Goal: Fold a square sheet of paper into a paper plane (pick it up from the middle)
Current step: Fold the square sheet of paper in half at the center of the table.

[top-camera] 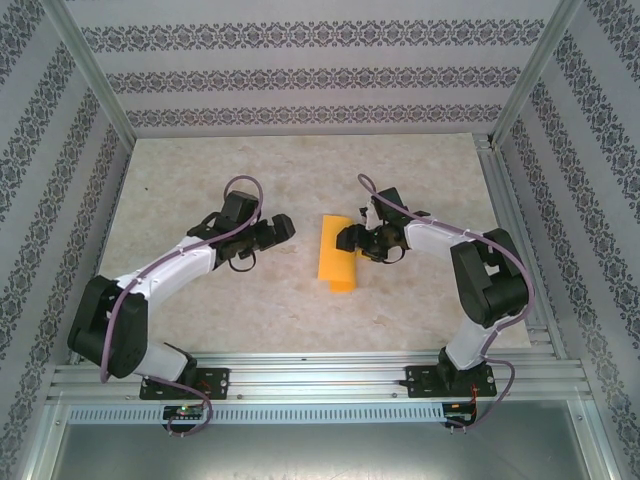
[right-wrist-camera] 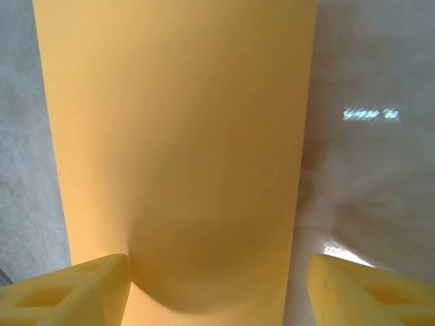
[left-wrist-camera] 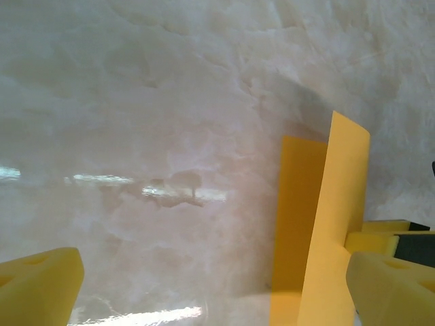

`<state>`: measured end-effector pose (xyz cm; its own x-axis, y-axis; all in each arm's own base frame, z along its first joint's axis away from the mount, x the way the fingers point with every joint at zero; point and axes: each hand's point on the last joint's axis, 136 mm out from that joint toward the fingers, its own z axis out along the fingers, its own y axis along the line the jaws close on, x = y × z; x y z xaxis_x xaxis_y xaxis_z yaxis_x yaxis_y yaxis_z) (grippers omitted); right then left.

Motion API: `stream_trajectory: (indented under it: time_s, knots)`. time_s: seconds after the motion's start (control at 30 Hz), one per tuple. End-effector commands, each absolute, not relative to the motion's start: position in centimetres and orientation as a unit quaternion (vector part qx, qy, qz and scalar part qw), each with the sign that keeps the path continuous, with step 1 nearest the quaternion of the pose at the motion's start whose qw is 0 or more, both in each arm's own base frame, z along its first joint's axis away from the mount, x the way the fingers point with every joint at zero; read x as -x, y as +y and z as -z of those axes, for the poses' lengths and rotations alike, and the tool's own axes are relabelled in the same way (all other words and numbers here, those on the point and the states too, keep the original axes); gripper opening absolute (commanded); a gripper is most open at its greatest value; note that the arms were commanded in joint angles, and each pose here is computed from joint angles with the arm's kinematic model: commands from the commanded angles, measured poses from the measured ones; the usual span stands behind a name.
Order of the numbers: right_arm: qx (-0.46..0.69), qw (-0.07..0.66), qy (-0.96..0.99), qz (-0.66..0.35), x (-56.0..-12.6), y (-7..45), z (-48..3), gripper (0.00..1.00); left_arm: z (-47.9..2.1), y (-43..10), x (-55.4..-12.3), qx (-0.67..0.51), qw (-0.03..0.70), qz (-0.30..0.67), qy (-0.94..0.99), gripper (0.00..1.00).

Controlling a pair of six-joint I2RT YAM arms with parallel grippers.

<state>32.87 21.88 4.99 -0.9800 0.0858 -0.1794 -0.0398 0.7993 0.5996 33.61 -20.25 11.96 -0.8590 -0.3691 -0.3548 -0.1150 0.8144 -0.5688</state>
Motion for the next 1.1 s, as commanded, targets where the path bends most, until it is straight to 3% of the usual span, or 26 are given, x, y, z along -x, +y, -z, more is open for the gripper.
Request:
stream_trajectory:
  time_s: [0.0,0.3,0.4,0.53,0.63,1.07]
  knots:
    - [-0.001,0.112,0.943,-0.314,-32.8,21.3,-5.5,0.69,-13.2,-23.7,-34.3,0.084,0.235,0.311,0.917,1.00]
    - [0.034,0.092,0.964,-0.247,-31.9,19.4,-4.6,0.69,-12.6,-28.1,-34.1,0.054,0.215,0.331,0.917,0.89]
    - [0.043,0.085,0.970,-0.224,-31.9,19.1,-4.3,0.69,-12.1,-29.1,-34.1,0.055,0.207,0.335,0.918,0.79]
    - [0.035,0.097,0.973,-0.207,-32.5,19.0,-4.2,0.70,-11.2,-30.1,-34.1,0.068,0.196,0.345,0.916,0.58]
    - [0.032,0.103,0.971,-0.212,-32.9,19.9,-4.3,0.70,-10.6,-30.5,-34.3,0.075,0.189,0.350,0.914,0.50]
    - [0.049,0.097,0.984,-0.141,-32.9,19.8,-3.0,0.71,-9.8,-30.9,-34.8,0.081,0.179,0.345,0.918,0.40]
